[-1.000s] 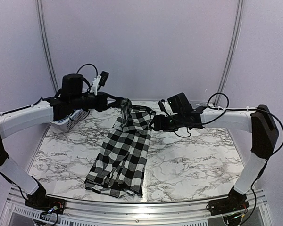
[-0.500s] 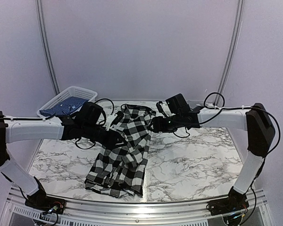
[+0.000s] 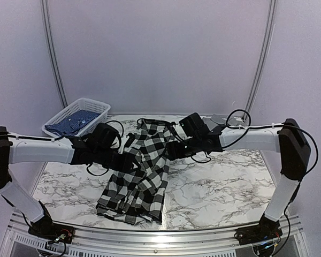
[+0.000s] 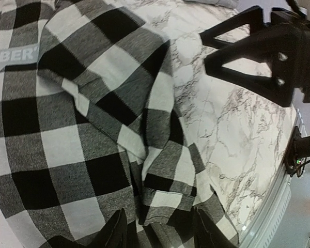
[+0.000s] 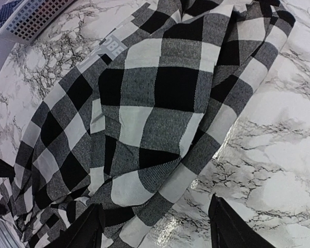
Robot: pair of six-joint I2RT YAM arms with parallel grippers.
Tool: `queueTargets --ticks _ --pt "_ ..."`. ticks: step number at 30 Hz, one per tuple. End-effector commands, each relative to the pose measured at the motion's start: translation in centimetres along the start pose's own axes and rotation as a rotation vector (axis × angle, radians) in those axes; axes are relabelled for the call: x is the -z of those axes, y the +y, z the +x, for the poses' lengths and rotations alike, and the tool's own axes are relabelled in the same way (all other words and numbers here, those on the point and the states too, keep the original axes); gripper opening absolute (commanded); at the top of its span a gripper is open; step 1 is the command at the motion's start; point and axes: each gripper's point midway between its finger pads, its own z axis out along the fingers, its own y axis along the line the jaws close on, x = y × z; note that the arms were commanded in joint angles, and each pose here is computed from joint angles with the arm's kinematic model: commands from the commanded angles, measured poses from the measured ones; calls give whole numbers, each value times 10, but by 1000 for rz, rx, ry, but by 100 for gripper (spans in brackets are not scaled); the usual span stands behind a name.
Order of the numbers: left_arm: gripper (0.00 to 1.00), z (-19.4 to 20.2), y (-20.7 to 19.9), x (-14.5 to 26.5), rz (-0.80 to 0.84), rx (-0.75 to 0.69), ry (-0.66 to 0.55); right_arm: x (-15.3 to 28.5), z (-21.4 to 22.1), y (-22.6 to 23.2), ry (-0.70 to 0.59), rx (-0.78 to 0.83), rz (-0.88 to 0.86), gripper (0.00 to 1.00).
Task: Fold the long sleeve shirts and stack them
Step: Place the rectangle-folded shirt in the left sleeve, then pick up the sleeve from the rectangle-folded shirt.
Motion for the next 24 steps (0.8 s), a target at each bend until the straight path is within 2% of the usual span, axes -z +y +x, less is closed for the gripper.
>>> queueTargets --ticks 1,6,13,24 --pt "44 26 9 -18 -47 68 52 14 -2 -6 -31 9 45 65" --pt "45 39 -1 -38 -34 68 86 14 4 -13 -25 -8 50 65" --pt "45 46 15 -51 -125 103 87 18 11 -19 -29 -29 50 64" --pt "45 57 0 -62 -86 93 135 17 11 -22 -32 -40 52 64"
